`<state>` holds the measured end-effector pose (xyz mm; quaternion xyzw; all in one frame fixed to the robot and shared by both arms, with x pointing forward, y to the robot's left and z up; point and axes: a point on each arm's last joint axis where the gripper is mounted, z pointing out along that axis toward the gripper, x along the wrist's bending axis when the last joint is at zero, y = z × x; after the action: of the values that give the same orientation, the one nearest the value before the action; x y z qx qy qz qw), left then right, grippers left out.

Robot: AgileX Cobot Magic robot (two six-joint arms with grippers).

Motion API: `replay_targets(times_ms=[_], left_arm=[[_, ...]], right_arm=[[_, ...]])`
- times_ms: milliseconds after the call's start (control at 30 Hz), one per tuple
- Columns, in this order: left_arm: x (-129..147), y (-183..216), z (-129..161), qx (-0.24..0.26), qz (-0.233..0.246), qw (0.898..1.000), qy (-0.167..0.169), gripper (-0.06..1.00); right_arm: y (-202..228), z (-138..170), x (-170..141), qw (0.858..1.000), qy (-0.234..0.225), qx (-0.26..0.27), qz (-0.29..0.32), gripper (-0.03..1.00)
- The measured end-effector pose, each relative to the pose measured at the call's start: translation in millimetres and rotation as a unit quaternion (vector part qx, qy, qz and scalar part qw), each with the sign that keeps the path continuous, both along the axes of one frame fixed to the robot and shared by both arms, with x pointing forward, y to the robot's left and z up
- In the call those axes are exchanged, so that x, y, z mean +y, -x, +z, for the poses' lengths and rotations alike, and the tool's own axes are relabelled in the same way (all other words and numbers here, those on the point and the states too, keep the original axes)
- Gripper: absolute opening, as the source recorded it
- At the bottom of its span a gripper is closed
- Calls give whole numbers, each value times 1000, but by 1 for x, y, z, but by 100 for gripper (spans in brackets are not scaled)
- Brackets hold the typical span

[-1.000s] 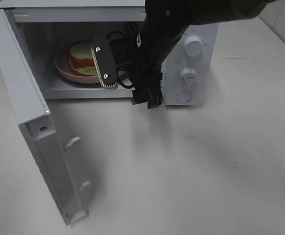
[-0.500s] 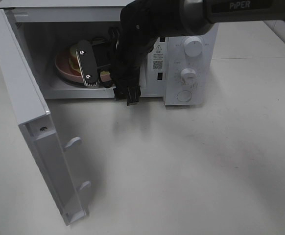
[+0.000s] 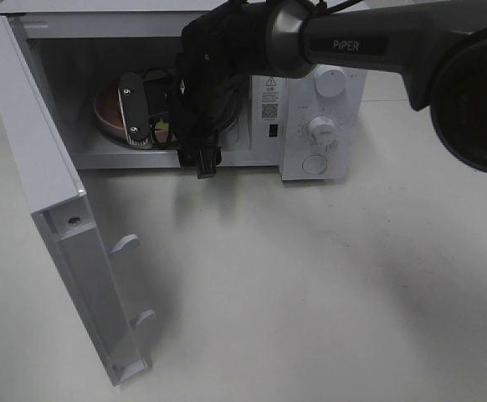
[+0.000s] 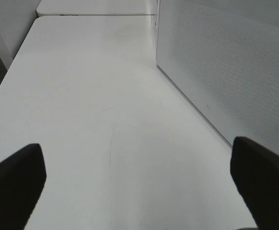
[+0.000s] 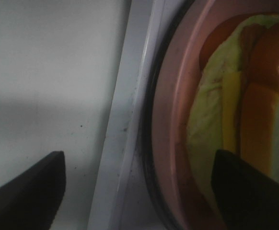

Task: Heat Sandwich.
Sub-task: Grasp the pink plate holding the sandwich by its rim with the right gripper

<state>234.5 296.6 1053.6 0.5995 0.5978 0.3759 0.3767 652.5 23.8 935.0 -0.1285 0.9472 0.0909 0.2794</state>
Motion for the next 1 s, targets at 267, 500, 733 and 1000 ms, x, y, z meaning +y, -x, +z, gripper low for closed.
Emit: replay_targets(times_ms=[267,500,733,1000], left_arm=[[0,0,0,0,0,1000,0,99],[0,0,0,0,0,1000,0,99],[0,0,0,0,0,1000,0,99],[0,0,0,0,0,1000,0,99]], right_arm=[[-6,-11,5,1000,4,4,-3,79],[-8,-11,4,1000,15,-4,1,79],[-11,-13,6,1000,12,-13,4,78],[-16,-30,11,1000,8,-10,-2,76]])
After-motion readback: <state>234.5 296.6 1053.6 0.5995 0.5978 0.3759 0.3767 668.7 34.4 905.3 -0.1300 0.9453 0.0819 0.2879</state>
